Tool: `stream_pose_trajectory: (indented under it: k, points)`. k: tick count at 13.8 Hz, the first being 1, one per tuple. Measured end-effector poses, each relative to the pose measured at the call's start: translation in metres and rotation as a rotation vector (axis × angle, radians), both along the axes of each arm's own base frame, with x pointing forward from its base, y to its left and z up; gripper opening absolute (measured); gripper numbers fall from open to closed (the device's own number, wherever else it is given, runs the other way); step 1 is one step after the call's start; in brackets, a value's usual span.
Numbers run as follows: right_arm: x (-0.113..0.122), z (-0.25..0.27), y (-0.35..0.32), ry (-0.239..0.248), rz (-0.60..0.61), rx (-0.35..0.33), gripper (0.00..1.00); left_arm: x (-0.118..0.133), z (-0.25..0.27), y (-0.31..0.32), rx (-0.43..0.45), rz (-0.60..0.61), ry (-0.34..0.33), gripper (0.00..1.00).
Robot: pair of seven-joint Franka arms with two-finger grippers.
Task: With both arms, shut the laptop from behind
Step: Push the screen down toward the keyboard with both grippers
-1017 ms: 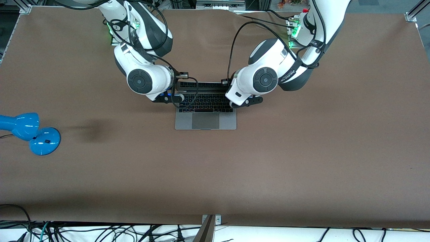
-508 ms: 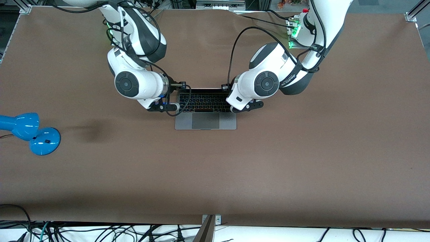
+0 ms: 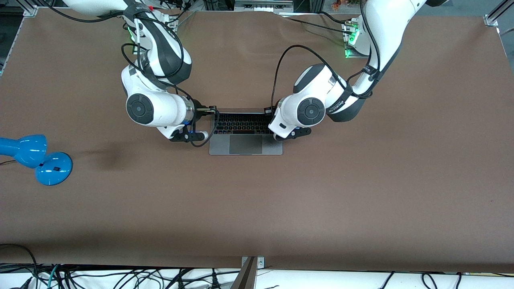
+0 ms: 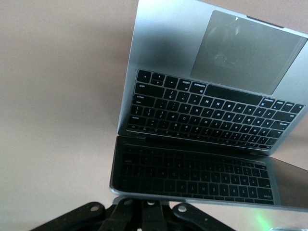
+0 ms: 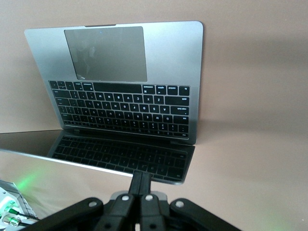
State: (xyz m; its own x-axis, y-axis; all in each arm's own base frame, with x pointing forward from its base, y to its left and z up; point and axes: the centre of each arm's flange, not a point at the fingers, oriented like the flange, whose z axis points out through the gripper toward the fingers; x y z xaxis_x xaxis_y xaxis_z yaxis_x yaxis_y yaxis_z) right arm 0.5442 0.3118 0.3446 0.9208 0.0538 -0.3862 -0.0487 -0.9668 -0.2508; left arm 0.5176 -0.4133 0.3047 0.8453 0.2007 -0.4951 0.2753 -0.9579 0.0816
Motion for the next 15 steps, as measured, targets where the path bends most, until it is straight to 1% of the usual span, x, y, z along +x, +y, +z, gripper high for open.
stream_pose_trajectory:
  k: [7,13,15]
  points:
    - [0.010,-0.010,-0.003,-0.039,0.008,0.029,0.01,0.012,-0.008,0.000,-0.012,0.014,0.003,0.01]
    - [0.018,-0.018,-0.004,-0.067,0.005,0.034,0.01,0.029,-0.007,0.007,-0.019,0.043,-0.015,0.01]
    - [0.022,-0.023,-0.005,-0.092,0.018,0.032,0.01,0.034,-0.010,0.011,-0.019,0.054,-0.023,0.01]
